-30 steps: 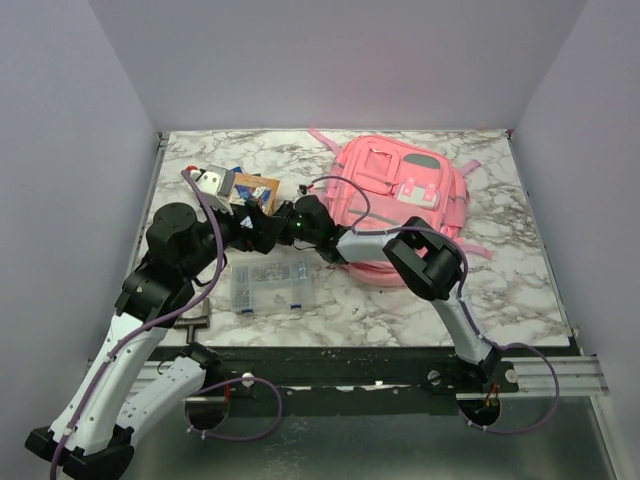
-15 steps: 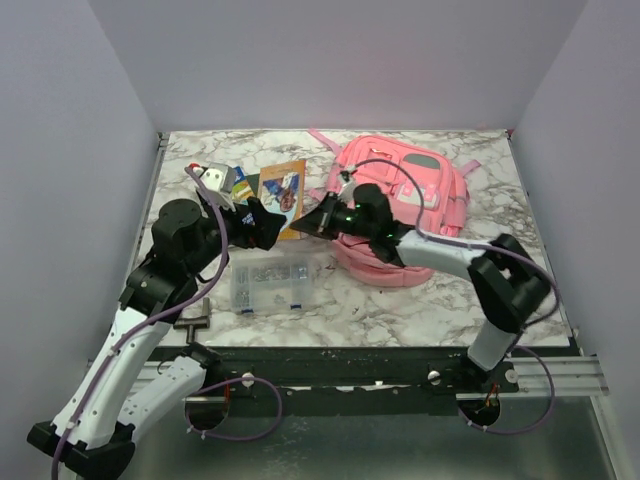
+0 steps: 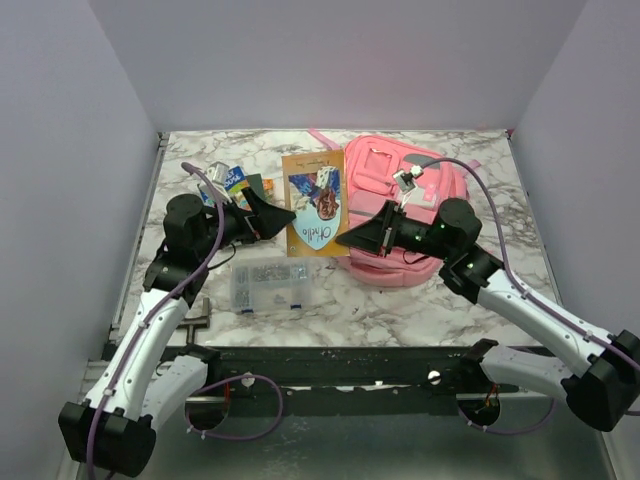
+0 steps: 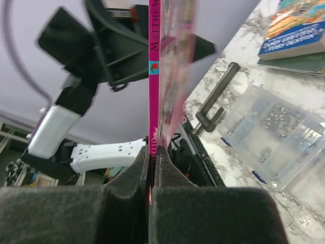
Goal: Pack the student bag
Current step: Pick up the book from the center of the board.
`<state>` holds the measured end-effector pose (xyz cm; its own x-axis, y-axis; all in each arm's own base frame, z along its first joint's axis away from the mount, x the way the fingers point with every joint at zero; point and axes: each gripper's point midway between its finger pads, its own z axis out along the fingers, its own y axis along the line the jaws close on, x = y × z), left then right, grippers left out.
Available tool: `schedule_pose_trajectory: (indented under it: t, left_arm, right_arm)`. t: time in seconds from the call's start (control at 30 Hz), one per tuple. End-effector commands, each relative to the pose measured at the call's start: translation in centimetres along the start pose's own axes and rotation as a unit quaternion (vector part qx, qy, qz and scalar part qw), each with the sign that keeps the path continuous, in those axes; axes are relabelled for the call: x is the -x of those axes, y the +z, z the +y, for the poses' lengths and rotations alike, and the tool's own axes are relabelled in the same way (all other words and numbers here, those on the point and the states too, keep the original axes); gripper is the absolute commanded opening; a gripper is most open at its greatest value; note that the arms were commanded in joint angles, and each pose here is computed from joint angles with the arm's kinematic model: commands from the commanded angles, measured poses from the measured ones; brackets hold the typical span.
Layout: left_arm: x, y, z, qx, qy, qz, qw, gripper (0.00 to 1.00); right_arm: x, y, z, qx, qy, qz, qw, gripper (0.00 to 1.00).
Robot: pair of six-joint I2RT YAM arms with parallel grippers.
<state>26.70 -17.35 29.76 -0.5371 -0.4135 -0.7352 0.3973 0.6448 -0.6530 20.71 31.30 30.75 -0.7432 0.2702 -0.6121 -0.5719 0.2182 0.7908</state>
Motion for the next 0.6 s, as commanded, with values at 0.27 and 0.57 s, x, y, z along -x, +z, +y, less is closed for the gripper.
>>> schedule_pose_trajectory:
  t: [0.27, 0.57]
  left_arm:
    - [-2.0, -7.0, -13.3, -0.378, -0.016, 0.065, 0.924, 0.94]
    - [-1.5, -9.3, -16.3, -0.416, -0.001, 0.062, 0.907, 0.22]
  right_arm:
    - [-1.5, -4.4, 7.1, 0.139, -0.069, 0.032, 0.987, 0.0]
    - [-1.2, -5.4, 9.3, 0.191, -0.067, 0.013, 0.979, 0.0]
